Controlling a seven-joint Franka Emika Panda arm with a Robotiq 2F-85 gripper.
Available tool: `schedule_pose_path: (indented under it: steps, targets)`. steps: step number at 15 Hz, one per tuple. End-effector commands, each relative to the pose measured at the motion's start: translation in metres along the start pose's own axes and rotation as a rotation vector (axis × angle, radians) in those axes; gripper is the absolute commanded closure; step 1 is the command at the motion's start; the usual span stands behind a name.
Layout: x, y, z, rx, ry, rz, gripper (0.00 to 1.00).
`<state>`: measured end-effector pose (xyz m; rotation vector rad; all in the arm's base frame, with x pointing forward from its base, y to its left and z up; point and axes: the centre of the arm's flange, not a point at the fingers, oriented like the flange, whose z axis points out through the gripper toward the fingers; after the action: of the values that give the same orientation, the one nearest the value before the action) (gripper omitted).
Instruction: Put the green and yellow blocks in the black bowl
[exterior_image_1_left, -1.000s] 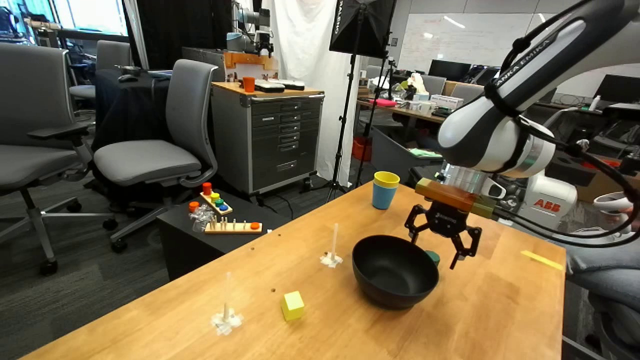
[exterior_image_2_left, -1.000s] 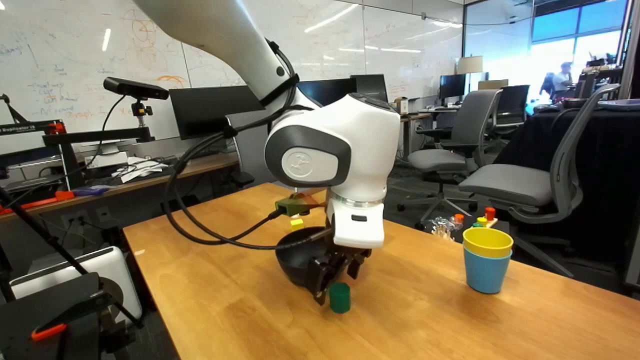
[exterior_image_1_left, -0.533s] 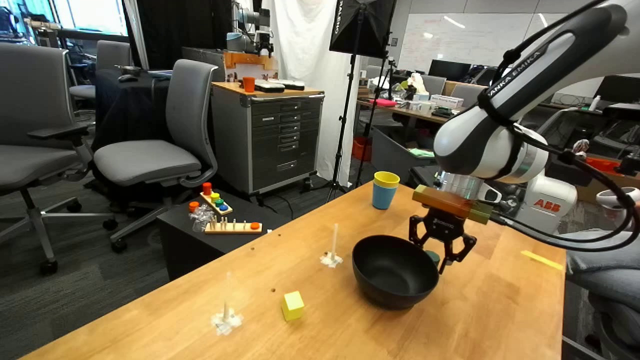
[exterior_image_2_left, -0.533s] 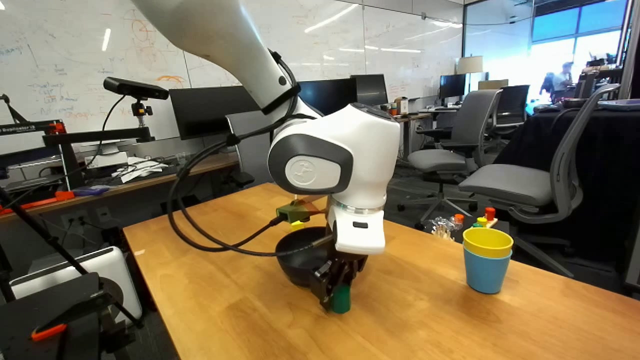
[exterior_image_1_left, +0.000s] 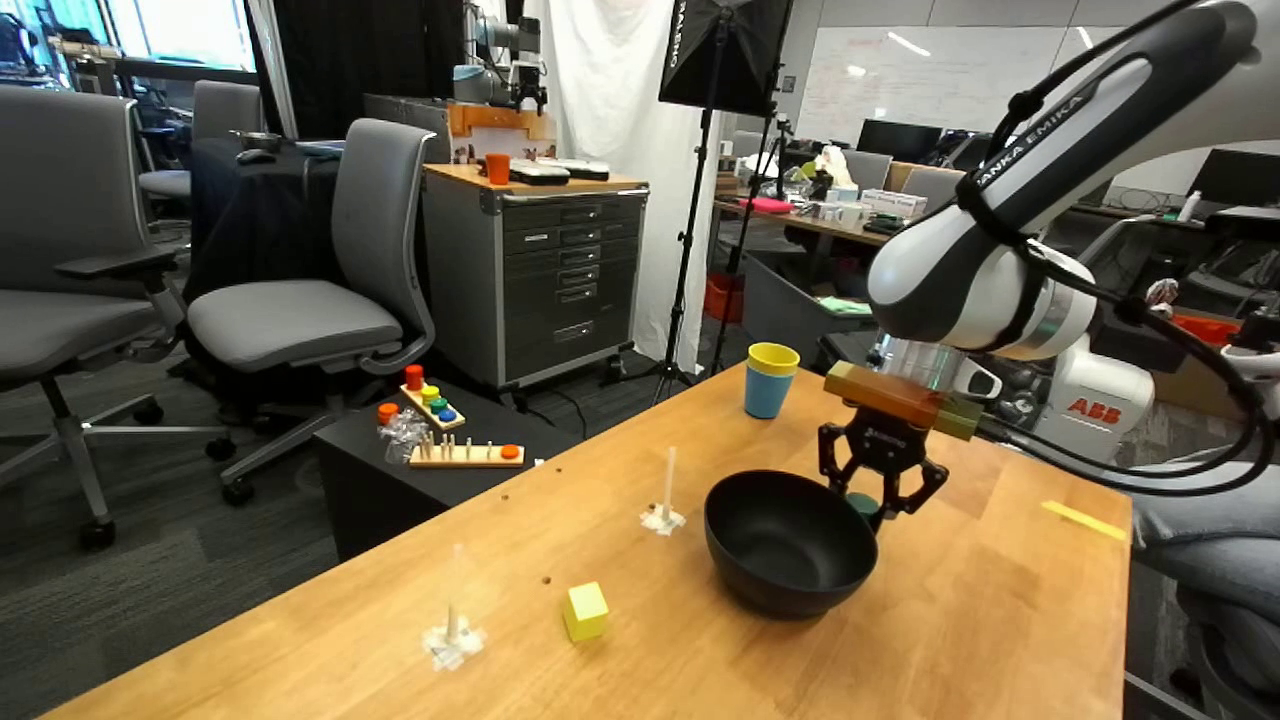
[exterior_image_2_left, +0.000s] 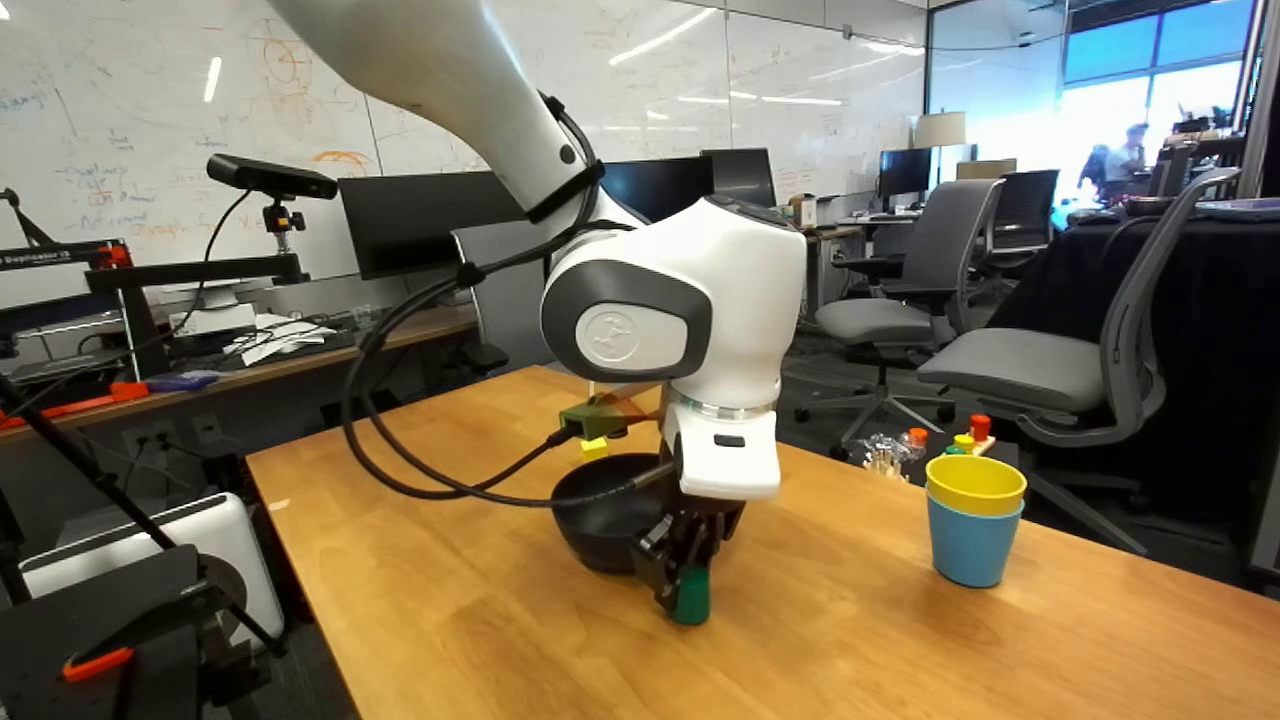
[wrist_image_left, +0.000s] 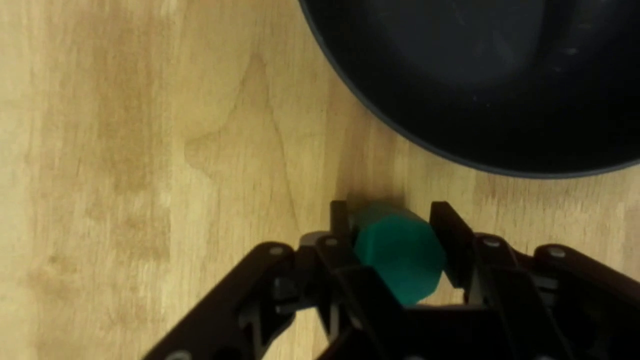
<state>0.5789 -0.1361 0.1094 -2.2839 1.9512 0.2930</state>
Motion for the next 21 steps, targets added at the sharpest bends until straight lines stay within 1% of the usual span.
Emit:
schedule_pose_path:
  steps: [1,4,9,12,14,16,19,21]
  targets:
    - [-0.011,0.006,-0.028,0.016,0.065,0.019,0.81]
    - [-0.025,0.012,-0.049,0.043,0.101,-0.011,0.81]
    - [-0.067,0.010,-0.080,0.105,0.146,-0.119,0.81]
    - [-0.093,0.003,-0.091,0.141,0.137,-0.216,0.81]
    - [-0.108,-0.007,-0.091,0.171,0.114,-0.293,0.81]
    - [-0.120,-0.019,-0.088,0.184,0.095,-0.373,0.81]
    - [-0.129,-0.034,-0.076,0.158,0.057,-0.457,0.81]
    - [-0.128,-0.040,-0.056,0.128,0.034,-0.502,0.81]
